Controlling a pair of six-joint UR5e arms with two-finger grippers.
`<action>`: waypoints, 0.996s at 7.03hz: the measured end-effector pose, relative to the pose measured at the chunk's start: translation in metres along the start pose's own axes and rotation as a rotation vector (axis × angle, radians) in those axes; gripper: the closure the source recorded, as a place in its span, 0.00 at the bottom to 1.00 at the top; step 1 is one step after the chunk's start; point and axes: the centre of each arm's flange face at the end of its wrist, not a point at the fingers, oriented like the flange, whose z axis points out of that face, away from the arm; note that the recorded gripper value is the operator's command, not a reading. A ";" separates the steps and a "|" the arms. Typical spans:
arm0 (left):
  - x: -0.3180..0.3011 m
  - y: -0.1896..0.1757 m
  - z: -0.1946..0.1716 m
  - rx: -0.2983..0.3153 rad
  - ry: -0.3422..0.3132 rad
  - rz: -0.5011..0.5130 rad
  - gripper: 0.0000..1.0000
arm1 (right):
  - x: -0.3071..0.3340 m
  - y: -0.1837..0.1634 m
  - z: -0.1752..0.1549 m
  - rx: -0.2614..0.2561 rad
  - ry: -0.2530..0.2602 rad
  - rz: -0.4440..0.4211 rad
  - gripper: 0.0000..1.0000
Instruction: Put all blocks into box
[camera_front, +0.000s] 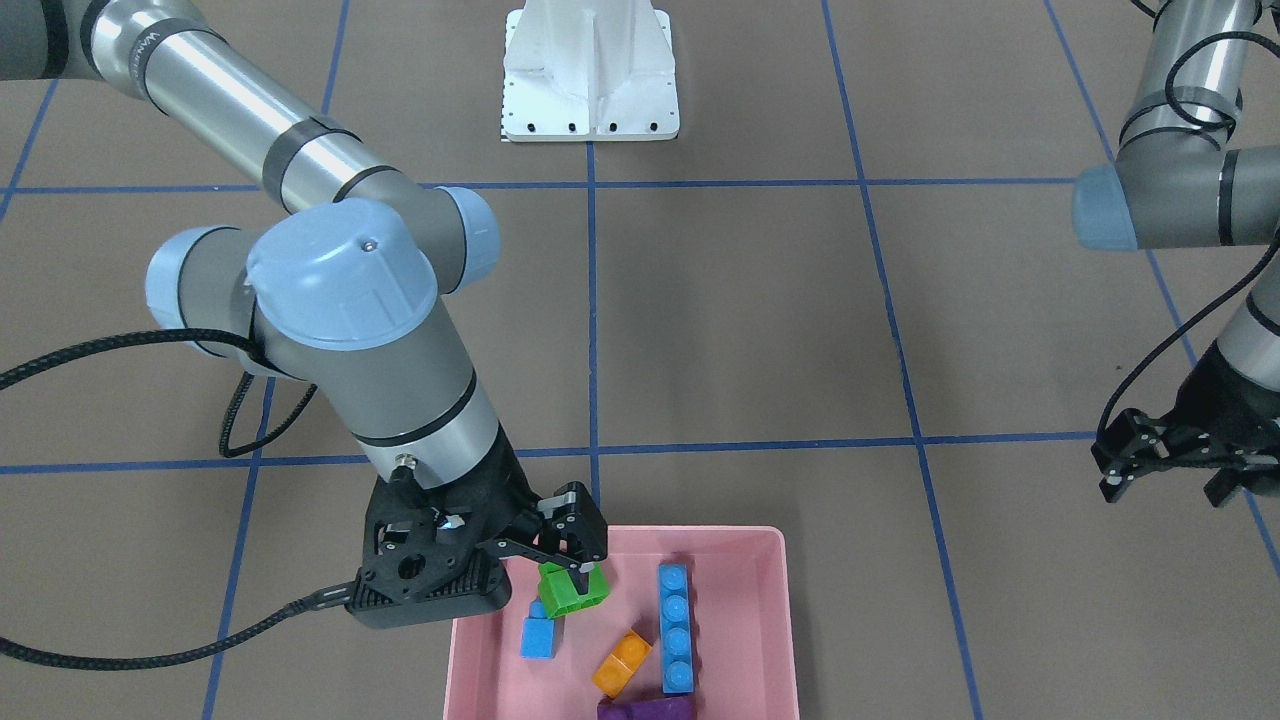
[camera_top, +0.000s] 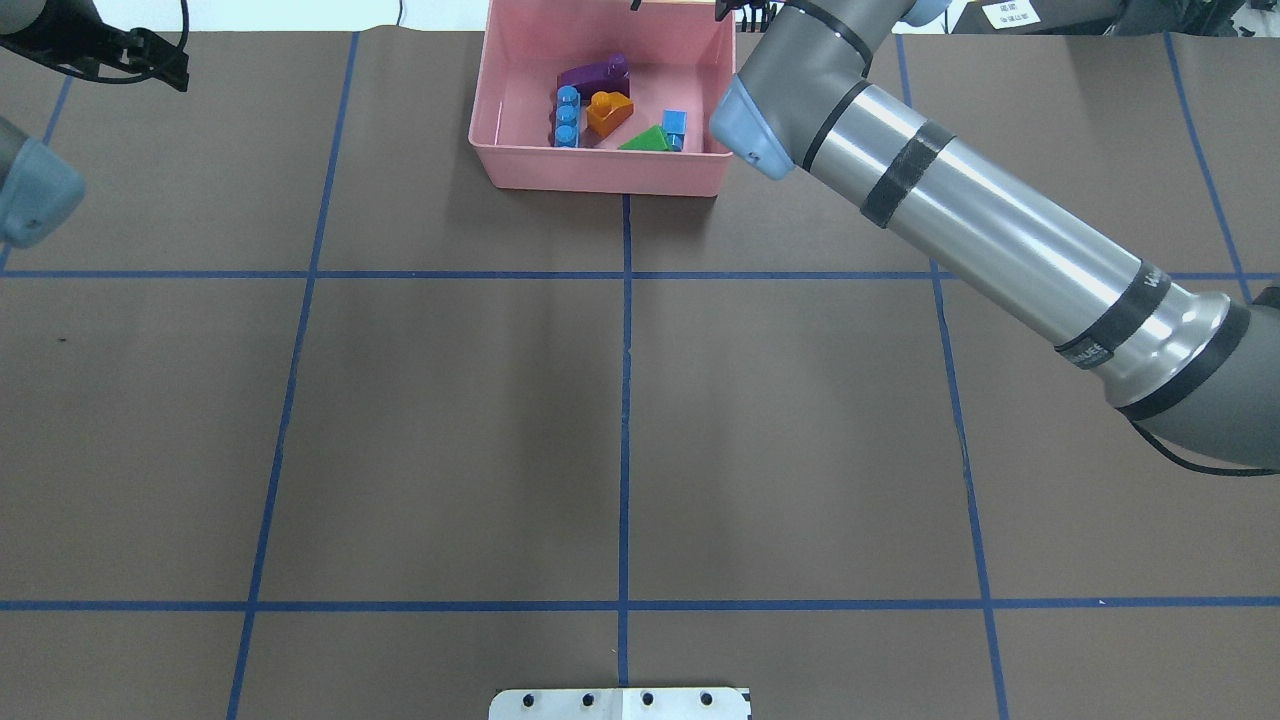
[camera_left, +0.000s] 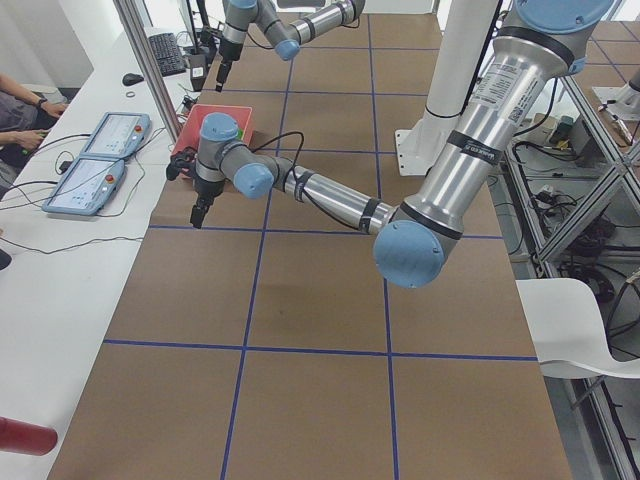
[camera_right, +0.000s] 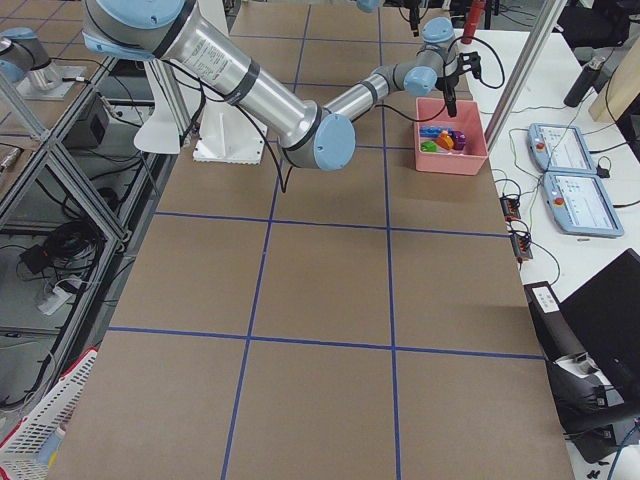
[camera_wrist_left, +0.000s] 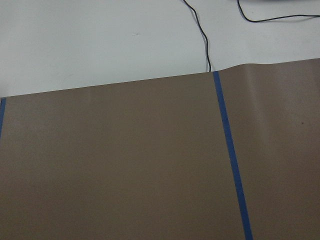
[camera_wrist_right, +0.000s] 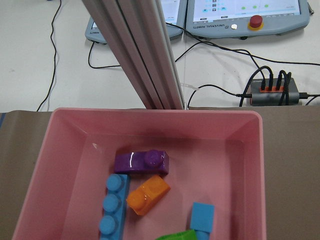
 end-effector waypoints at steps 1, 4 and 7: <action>-0.014 0.035 -0.015 -0.010 -0.007 0.013 0.00 | 0.017 -0.002 -0.016 -0.055 0.047 -0.034 0.00; -0.035 0.111 -0.067 -0.090 -0.057 0.109 0.00 | 0.157 0.033 -0.063 -0.193 0.232 -0.242 0.00; -0.094 0.145 -0.085 -0.161 -0.019 0.188 0.00 | 0.351 0.082 -0.111 -0.277 0.286 -0.366 0.00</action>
